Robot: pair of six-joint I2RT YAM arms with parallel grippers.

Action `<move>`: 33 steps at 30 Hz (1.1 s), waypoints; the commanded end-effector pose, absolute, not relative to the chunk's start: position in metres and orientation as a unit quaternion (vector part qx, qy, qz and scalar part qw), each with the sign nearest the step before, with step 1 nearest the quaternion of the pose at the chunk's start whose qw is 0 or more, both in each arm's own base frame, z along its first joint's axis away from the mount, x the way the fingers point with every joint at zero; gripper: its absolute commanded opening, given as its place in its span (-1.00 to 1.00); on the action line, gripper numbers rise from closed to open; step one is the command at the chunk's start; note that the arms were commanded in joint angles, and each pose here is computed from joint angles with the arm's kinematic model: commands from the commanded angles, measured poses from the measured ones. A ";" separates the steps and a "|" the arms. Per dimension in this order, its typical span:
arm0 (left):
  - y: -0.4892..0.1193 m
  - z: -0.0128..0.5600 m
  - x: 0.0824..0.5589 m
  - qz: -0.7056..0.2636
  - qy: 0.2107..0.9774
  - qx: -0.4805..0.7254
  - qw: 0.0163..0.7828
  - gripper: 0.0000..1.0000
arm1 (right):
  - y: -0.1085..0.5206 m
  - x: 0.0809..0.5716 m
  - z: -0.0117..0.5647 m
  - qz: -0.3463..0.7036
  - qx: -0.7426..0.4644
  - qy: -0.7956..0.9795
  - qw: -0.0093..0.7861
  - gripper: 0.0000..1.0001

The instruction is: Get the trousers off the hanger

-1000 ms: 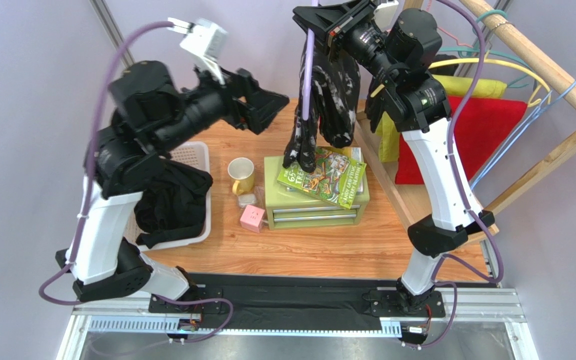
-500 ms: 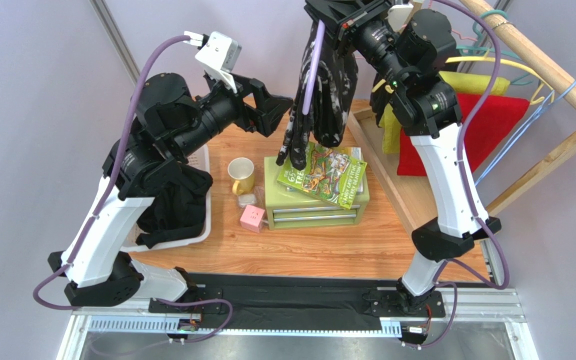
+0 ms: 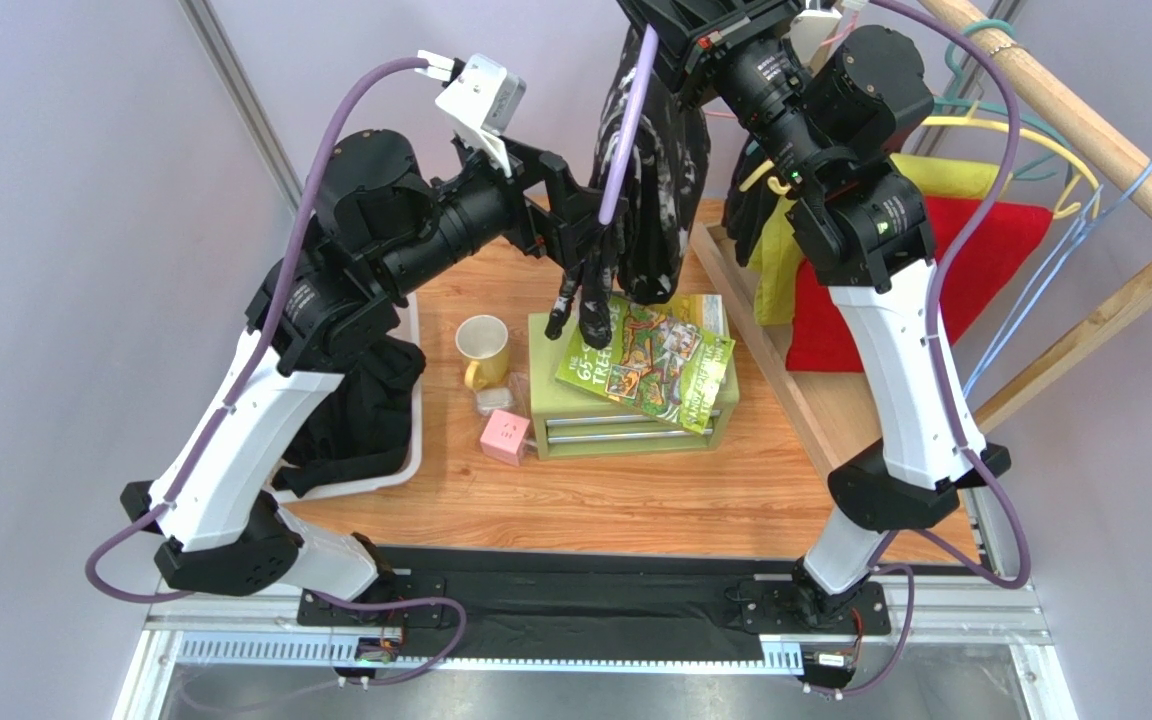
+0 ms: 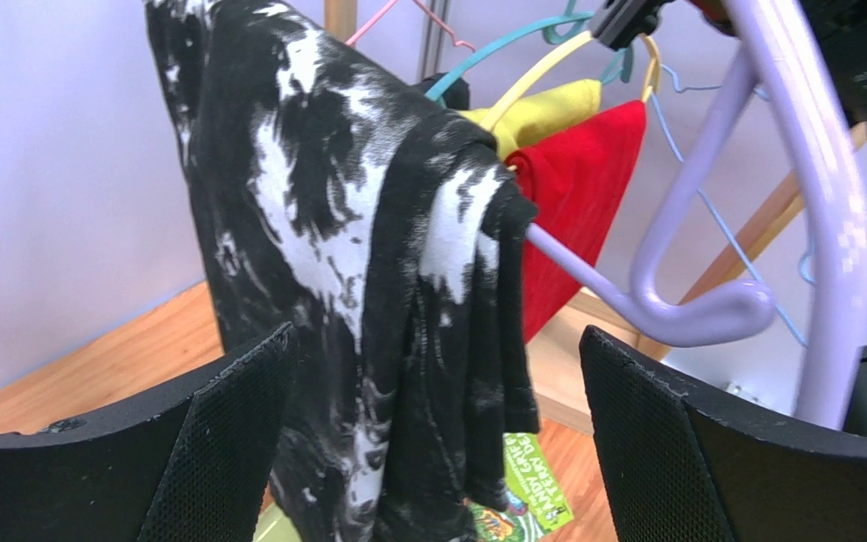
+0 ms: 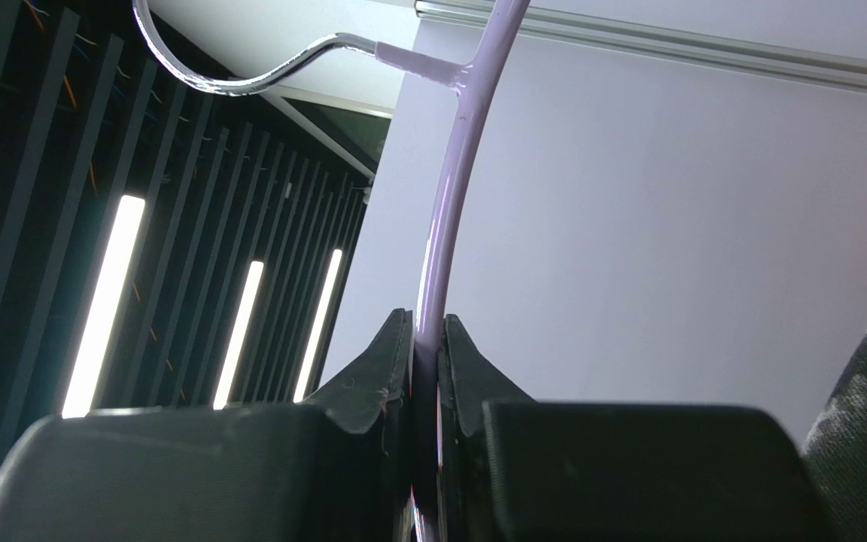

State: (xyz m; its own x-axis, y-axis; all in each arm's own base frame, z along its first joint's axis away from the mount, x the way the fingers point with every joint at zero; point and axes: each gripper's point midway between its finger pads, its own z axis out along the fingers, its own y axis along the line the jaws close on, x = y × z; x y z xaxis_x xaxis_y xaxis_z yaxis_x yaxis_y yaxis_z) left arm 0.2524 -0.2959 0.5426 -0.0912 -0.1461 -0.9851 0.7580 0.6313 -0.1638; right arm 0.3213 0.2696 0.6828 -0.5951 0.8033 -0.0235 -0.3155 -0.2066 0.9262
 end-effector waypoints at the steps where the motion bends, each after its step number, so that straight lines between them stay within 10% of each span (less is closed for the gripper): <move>1: -0.296 0.572 0.236 -0.402 0.607 0.235 0.644 0.97 | 0.214 0.245 0.778 0.808 0.170 0.353 0.440 -1.00; 33: -0.314 0.554 0.277 -0.352 0.627 0.224 0.658 0.99 | 0.201 0.212 0.795 0.835 0.157 0.330 0.412 -1.00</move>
State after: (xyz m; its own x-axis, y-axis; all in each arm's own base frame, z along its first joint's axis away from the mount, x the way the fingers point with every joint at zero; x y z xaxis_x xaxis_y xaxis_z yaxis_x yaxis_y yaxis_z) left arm 0.2725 -0.3139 0.5335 -0.1051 -0.1560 -0.9821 0.7430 0.6441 -0.1819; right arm 0.3036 0.2577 0.7036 -0.5995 0.8003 -0.0054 -0.3529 -0.2583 0.8993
